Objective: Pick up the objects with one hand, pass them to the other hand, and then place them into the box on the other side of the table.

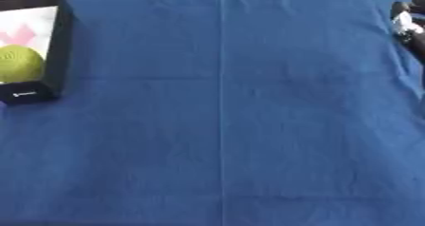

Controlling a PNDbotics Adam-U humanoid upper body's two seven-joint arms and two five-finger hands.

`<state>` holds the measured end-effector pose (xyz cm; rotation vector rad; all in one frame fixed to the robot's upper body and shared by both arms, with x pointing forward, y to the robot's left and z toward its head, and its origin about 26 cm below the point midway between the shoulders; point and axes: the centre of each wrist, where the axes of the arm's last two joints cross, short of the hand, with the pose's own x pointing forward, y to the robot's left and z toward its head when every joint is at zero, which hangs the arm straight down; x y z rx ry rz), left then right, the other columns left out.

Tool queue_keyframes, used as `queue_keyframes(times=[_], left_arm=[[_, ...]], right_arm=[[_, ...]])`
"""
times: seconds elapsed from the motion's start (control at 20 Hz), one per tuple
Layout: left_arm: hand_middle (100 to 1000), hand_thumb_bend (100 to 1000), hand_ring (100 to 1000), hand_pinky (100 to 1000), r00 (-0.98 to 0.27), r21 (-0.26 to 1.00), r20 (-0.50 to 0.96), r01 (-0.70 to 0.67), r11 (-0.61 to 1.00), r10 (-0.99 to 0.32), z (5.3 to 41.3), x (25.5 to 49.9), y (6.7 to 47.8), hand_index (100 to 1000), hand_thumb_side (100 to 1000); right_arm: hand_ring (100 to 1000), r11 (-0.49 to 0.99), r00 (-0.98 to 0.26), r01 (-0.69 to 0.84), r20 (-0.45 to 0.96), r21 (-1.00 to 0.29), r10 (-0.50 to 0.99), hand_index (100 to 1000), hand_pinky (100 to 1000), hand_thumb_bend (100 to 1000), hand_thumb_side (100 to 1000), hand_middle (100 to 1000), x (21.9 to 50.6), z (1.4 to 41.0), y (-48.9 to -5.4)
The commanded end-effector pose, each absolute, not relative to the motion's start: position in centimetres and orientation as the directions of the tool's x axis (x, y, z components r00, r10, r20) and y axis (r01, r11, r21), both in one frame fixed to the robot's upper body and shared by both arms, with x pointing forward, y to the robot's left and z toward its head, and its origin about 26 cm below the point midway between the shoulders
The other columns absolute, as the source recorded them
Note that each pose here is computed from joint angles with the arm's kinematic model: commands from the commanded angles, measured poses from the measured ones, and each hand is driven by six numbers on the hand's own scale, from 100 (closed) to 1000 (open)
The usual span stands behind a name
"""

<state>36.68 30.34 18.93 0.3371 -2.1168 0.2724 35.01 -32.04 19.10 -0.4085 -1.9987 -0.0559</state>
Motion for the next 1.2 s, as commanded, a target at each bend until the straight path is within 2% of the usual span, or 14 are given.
queue_keyframes(times=[0.05,0.5,0.55,0.9,1.2], left_arm=[[697,176,708,915,-0.538,-0.06,0.832,-0.335,0.94,-0.139,19.52,36.61,30.58,799,850],[704,180,712,917,-0.536,-0.083,0.837,-0.331,0.94,-0.115,19.12,36.76,30.4,804,855],[733,178,725,919,-0.535,-0.083,0.837,-0.327,0.941,-0.112,19.05,36.77,30.33,818,858],[706,181,715,918,-0.54,-0.09,0.836,-0.304,0.948,-0.094,18.91,36.85,29.91,793,856],[704,185,716,919,-0.55,-0.098,0.831,-0.295,0.95,-0.086,18.96,36.84,29.88,789,854]], right_arm=[[778,0.935,-0.418,0.323,0.864,-0.147,0.28,806,710,324,377,756,35.0,19.9,-32.42],[784,0.931,-0.419,0.328,0.858,-0.16,0.296,802,710,321,372,772,34.83,19.69,-32.5],[798,0.931,-0.422,0.33,0.858,-0.157,0.294,808,712,255,374,782,34.77,19.75,-32.5],[790,0.931,-0.434,0.341,0.856,-0.133,0.281,798,711,330,359,769,34.49,19.79,-32.44],[792,0.929,-0.441,0.341,0.849,-0.143,0.292,804,713,337,365,772,34.42,19.9,-32.39]])
